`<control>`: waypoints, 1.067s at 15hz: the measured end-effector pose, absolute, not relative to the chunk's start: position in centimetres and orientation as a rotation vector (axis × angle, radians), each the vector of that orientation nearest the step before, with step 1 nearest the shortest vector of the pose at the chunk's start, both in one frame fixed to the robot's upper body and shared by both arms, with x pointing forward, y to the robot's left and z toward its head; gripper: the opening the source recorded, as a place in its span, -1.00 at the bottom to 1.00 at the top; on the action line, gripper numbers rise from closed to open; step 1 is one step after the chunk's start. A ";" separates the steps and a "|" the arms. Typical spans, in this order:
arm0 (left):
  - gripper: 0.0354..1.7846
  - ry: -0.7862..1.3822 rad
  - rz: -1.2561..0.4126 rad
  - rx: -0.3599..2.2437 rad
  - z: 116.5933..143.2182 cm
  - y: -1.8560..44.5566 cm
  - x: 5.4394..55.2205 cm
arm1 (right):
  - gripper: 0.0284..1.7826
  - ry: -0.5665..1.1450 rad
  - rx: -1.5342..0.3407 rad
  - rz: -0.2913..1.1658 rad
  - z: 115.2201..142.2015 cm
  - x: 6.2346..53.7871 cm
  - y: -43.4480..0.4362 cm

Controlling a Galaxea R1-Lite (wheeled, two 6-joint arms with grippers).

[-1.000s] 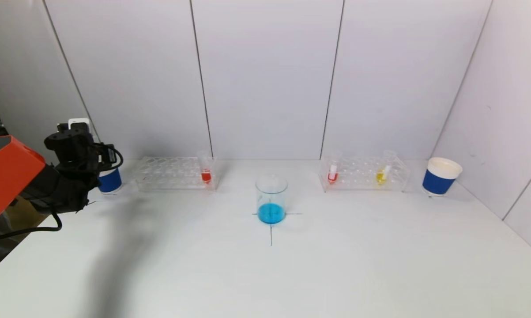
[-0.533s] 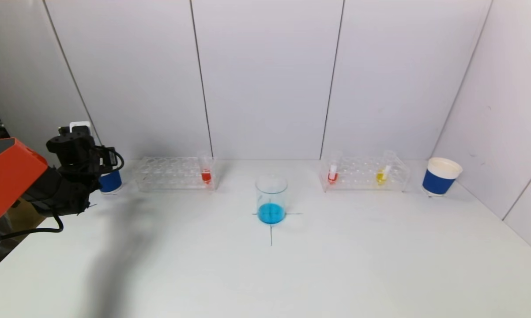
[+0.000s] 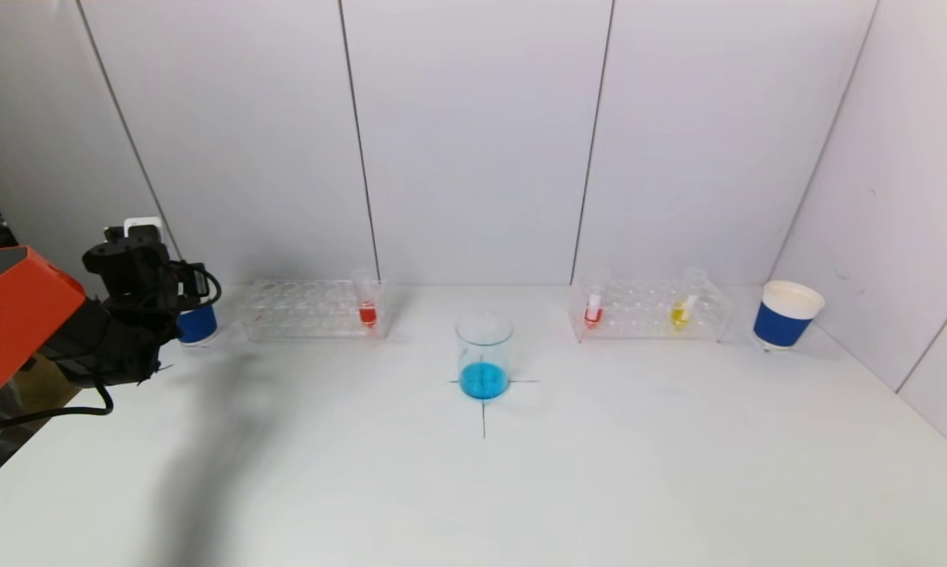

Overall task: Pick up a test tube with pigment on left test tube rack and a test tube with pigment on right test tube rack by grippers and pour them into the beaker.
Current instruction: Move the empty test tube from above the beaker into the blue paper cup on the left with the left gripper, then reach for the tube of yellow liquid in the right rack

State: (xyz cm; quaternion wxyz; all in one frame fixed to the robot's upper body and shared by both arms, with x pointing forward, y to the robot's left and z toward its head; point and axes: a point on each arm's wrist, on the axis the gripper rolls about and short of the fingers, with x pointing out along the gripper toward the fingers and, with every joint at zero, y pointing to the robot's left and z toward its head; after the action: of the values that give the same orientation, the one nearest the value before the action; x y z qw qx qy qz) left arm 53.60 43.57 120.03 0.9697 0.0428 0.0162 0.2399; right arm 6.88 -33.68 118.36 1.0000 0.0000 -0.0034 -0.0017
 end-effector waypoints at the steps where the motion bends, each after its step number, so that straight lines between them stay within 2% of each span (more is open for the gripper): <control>1: -0.50 0.032 0.484 0.085 120.0 43.6 53.6 | 0.99 -0.007 0.000 -0.003 118.4 6.9 -33.7; 3: -0.41 0.033 0.482 0.084 120.0 43.6 53.6 | 0.99 -0.007 0.000 -0.003 118.4 6.9 -33.7; 5: -0.20 0.033 0.482 0.079 120.0 43.6 53.6 | 0.99 -0.007 0.000 -0.003 118.4 6.9 -33.7; 9: 0.52 0.037 0.481 0.074 119.9 43.6 53.5 | 0.99 -0.007 0.000 -0.003 118.4 6.9 -33.7; 11: 0.79 0.036 0.480 0.074 119.9 43.6 53.5 | 0.99 -0.007 0.000 -0.003 118.4 6.9 -33.7; 13: 0.94 0.029 0.481 0.071 120.2 43.5 53.5 | 0.99 -0.007 0.000 -0.003 118.4 6.9 -33.7; 16: 0.98 0.012 0.480 0.071 121.3 43.5 53.2 | 0.99 -0.006 0.000 -0.003 118.4 6.9 -33.7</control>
State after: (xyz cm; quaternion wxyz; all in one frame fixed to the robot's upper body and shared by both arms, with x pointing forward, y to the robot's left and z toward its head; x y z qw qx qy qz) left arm 53.22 43.51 121.27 0.9708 0.0350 0.0058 0.2374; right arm 6.89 -33.68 118.35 1.0000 0.0000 -0.0032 -0.0017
